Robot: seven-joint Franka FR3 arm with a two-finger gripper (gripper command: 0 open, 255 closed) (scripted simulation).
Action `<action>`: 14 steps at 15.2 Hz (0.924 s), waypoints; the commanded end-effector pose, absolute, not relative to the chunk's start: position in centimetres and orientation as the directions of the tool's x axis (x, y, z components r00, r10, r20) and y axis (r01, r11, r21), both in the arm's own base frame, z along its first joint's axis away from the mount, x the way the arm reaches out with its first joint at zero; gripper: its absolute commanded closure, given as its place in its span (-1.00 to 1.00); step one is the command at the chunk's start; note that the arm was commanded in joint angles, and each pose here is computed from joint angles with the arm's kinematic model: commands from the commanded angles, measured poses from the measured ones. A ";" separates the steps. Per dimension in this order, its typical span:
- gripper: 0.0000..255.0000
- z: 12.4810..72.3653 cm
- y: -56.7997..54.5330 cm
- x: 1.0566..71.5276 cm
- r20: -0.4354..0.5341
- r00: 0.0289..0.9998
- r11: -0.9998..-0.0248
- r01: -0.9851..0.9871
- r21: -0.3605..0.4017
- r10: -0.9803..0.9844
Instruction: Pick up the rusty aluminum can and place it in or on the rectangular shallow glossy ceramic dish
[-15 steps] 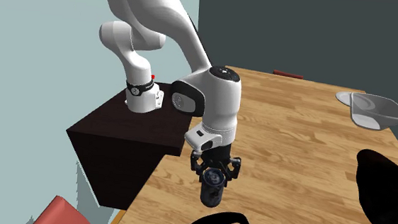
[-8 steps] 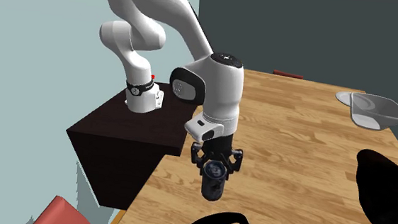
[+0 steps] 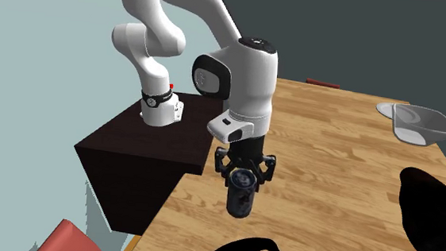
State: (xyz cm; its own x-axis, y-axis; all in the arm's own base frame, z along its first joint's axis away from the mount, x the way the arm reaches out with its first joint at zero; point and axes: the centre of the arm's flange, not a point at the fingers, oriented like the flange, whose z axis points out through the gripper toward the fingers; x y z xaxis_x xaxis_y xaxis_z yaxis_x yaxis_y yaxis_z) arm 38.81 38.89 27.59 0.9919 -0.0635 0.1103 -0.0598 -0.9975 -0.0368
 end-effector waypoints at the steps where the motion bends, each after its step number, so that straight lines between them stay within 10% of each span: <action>1: 1.00 28.7 38.8 38.8 0.110 0.992 -0.998 -0.060 -0.037 -0.063; 14: 1.00 33.4 41.4 46.2 0.110 0.992 -0.998 -0.060 -0.037 -0.063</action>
